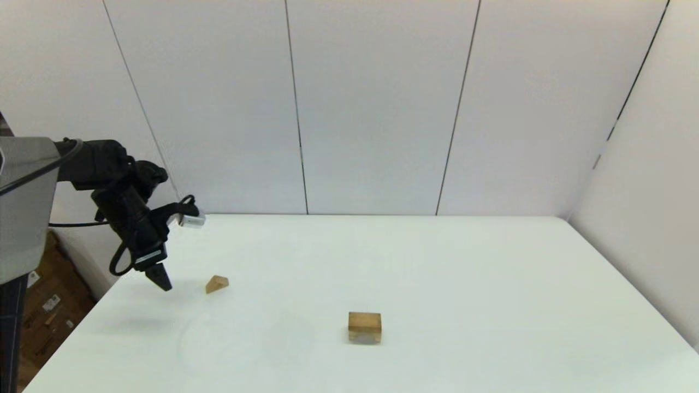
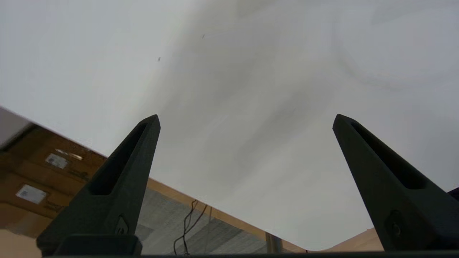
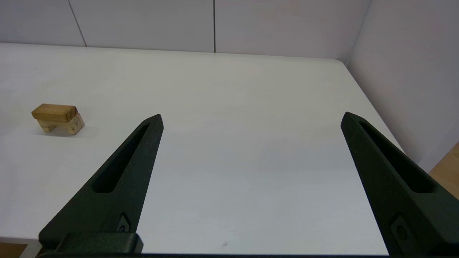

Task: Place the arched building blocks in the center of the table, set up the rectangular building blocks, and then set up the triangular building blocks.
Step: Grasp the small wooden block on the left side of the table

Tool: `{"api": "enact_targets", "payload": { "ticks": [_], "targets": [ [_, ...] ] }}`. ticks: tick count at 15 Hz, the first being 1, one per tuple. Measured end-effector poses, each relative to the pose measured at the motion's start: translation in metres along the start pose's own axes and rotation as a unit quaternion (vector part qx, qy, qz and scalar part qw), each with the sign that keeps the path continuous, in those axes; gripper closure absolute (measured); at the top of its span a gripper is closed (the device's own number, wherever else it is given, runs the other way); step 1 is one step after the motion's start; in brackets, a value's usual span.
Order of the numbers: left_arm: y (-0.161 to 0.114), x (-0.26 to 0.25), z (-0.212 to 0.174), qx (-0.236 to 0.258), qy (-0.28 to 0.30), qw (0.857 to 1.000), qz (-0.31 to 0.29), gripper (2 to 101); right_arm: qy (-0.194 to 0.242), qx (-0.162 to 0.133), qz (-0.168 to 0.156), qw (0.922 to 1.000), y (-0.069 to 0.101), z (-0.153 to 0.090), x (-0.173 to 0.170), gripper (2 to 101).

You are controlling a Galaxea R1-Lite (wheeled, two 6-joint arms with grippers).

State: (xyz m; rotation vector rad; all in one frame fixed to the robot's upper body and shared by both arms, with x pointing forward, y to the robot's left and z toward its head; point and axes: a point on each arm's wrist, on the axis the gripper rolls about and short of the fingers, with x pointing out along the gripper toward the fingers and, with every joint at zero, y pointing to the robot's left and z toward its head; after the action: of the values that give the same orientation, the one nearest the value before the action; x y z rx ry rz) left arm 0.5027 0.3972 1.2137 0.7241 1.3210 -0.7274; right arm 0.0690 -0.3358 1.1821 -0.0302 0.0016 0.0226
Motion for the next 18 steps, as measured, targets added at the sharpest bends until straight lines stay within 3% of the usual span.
{"api": "enact_targets", "payload": {
  "ticks": [11,18],
  "targets": [
    [-0.015,0.02,0.035,0.047,0.004,0.999,-0.017,5.4,0.0,0.0,0.0,1.0,0.0,0.0,0.0,4.3],
    [-0.008,0.047,0.046,-0.001,-0.017,1.0,-0.007,5.4,0.0,0.0,0.0,1.0,0.0,0.0,0.0,4.3]
  ]
}}
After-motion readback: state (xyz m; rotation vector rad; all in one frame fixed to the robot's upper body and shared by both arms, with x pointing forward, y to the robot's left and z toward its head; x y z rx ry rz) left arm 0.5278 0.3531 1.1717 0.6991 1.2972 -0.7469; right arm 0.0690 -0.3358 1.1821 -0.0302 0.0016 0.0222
